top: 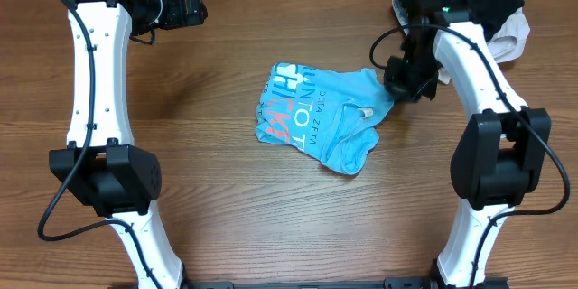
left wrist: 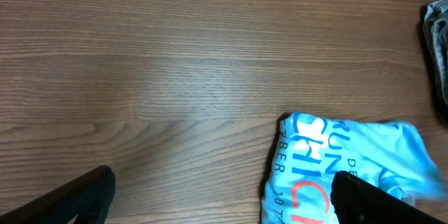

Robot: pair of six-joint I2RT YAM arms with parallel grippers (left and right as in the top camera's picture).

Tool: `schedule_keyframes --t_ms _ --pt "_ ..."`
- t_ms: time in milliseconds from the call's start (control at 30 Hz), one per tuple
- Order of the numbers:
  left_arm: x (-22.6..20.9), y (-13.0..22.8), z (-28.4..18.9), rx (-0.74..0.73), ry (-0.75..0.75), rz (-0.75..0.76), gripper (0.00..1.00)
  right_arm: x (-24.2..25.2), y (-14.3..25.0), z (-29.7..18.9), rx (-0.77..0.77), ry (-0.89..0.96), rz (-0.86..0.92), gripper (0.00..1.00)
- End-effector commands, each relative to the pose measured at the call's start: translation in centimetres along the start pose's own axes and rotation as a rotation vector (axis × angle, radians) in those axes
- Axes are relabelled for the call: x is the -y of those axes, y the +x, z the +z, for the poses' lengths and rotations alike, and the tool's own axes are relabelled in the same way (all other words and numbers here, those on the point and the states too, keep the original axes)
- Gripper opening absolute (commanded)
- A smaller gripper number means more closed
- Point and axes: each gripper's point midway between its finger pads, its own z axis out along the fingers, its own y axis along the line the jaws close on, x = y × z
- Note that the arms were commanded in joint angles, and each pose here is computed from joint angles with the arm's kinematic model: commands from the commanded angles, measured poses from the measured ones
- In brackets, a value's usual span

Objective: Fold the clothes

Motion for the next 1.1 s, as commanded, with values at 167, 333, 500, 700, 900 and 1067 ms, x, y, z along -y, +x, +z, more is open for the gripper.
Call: schedule_keyframes --t_ms 167,333,500,700,900,1067 --pt "0.0 0.1 -0.3 0.002 -0.005 0.04 1.0 -2.6 2.0 -0.8 -0.065 -0.143 -0.06 0.94" --pt "0.0 0.1 -0.3 0.002 -0.005 0.041 1.0 -3.7 3.0 0.4 -0.082 -0.134 -0.11 1.0" --pt "0.0 0.1 -0.3 0.002 -0.005 0.04 1.0 -4.6 3.3 3.6 -0.071 -0.111 -0.047 1.0" --pt "0.0 0.2 -0.3 -0.004 -0.006 0.058 1.0 -5.1 4.1 7.1 -0.063 -0.101 0.016 1.0" --pt "0.0 0.2 -0.3 -0.004 -0.006 0.058 1.0 -6.3 4.5 9.8 -0.032 -0.119 0.043 0.94" --pt "0.0 0.3 -0.3 -0.005 -0.006 0.058 1.0 -10.0 4.3 10.1 0.002 -0.239 0.0 0.64"
